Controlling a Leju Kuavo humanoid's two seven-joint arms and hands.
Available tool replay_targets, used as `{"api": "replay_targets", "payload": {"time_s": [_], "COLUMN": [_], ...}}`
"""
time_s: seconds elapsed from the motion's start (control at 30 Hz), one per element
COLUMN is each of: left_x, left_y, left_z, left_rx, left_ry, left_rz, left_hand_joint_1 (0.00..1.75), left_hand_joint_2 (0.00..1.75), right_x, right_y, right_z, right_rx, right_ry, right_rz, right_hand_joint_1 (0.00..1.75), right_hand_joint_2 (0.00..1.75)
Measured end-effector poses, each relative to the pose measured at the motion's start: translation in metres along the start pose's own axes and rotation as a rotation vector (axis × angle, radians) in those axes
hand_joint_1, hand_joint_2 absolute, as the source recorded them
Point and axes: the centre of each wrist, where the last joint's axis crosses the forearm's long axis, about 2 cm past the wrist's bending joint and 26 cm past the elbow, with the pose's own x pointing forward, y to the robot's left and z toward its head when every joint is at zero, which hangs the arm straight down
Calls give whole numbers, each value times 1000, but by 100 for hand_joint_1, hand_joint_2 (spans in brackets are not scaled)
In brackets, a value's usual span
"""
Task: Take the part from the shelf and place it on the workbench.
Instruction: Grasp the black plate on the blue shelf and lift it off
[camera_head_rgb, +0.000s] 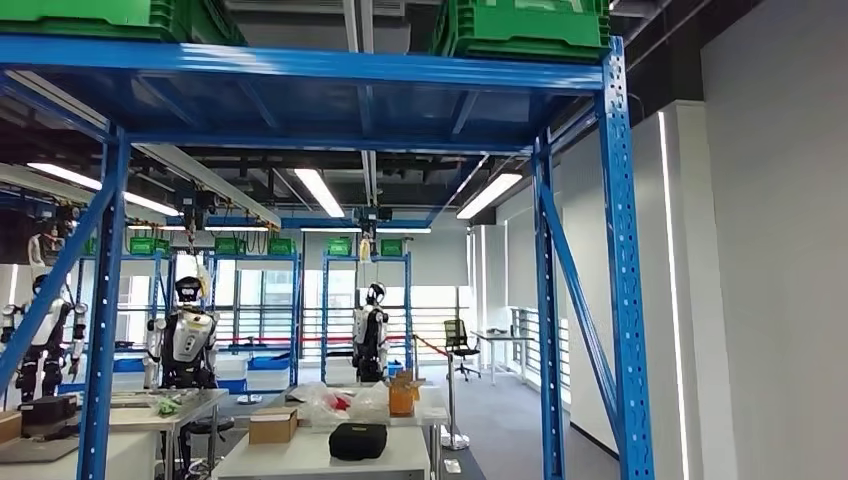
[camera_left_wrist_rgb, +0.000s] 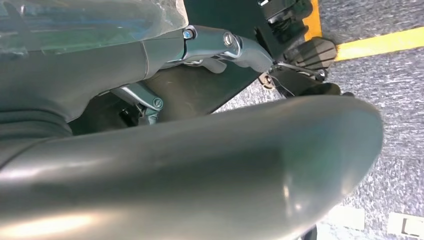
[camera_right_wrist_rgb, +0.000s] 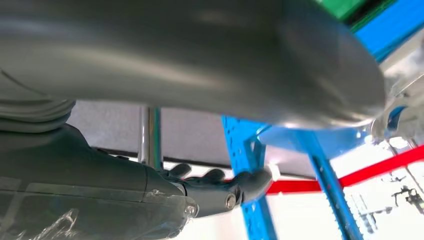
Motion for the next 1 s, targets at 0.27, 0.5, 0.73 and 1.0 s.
{"api": "replay_targets", "payload": {"time_s": [0.27, 0.5, 0.73, 1.0], "left_x": [0, 0, 2, 1], "left_y": [-2, -1, -1, -1], "left_z": [0, 0, 0, 0], "left_rx": [-5, -5, -5, -5], "left_ry": [3, 2, -13, -4], "left_rz": [1, 2, 1, 0], "left_hand_joint_1": [0, 0, 0, 0], "left_hand_joint_2": [0, 0, 0, 0], "right_x": [-2, -1, 0, 9], "right_y": [-1, -1, -2, -3], "right_z": [-1, -1, -2, -5], "right_rx": [-3, 0, -2, 1], "right_ry": [3, 2, -6, -32], "right_rz": [4, 6, 15, 32], "right_hand_joint_1": [0, 0, 0, 0], "right_hand_joint_2": [0, 0, 0, 0]}}
